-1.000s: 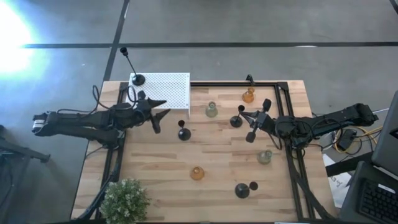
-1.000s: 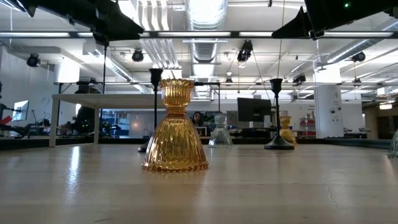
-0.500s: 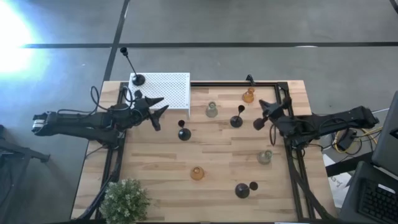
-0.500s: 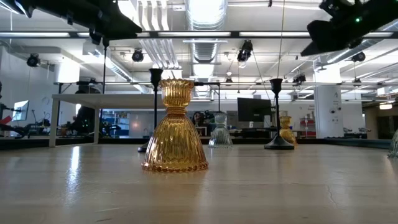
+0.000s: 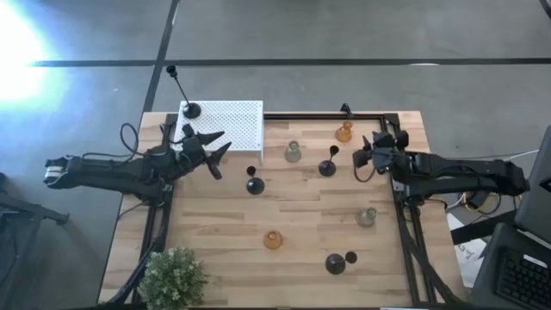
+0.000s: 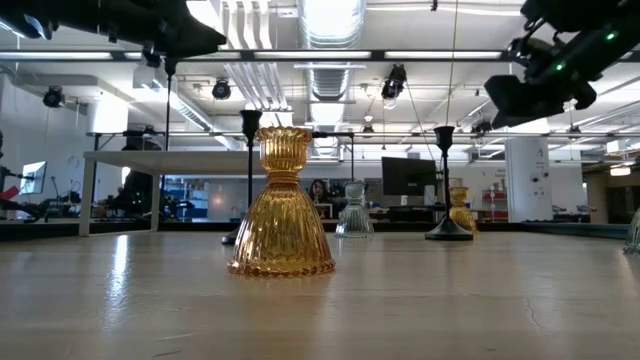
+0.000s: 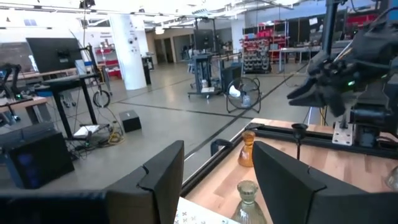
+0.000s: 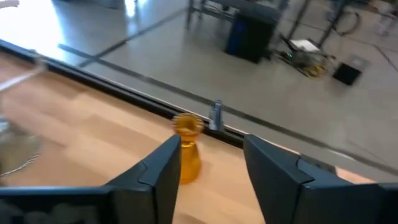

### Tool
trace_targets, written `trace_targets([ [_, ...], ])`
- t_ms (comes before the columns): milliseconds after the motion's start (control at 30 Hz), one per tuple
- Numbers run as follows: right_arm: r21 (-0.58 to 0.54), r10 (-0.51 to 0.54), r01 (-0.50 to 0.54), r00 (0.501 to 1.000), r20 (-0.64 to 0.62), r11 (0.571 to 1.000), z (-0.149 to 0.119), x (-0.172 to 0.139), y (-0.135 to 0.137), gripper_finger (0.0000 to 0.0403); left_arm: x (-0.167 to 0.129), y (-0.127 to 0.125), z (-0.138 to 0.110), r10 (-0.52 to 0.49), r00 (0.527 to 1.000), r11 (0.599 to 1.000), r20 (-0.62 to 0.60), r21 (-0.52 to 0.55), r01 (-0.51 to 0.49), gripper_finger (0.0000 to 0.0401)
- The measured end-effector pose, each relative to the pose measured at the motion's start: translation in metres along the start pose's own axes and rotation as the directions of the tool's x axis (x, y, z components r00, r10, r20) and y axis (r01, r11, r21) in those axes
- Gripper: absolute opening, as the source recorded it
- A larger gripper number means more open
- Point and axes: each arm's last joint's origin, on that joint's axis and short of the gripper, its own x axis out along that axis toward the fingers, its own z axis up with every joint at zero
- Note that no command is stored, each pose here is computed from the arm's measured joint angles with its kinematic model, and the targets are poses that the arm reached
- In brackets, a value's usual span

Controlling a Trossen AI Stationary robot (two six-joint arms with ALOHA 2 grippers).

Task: Pick & Place candle stick holders
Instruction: Put the top orange candle holder on the shelf

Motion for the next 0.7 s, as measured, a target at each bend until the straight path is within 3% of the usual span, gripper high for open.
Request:
trace_targets([
  [133,0.040,-0.045,0.047,0.998,-0.038,0.998,0.001,0.013,-0.002,0.0192,-0.001,0.000,0.001,-0.006,1.000,1.000,0.004,-0.002,0.006,0.0195],
  [300,0.039,0.065,-0.066,0.998,0.011,0.997,0.015,0.021,0.003,0.0194,0.000,-0.001,-0.001,-0.008,1.000,1.000,-0.008,0.006,0.008,0.0195],
  [433,0.024,0.048,-0.050,0.997,0.056,0.998,0.023,0.024,0.000,0.0189,0.001,-0.001,-0.002,-0.009,1.000,1.000,-0.013,0.010,0.009,0.0195],
  [700,0.112,0.046,-0.036,0.995,-0.084,0.993,0.010,0.049,-0.013,0.0175,0.001,-0.001,-0.002,-0.014,1.000,1.000,-0.014,0.002,0.014,0.0195],
])
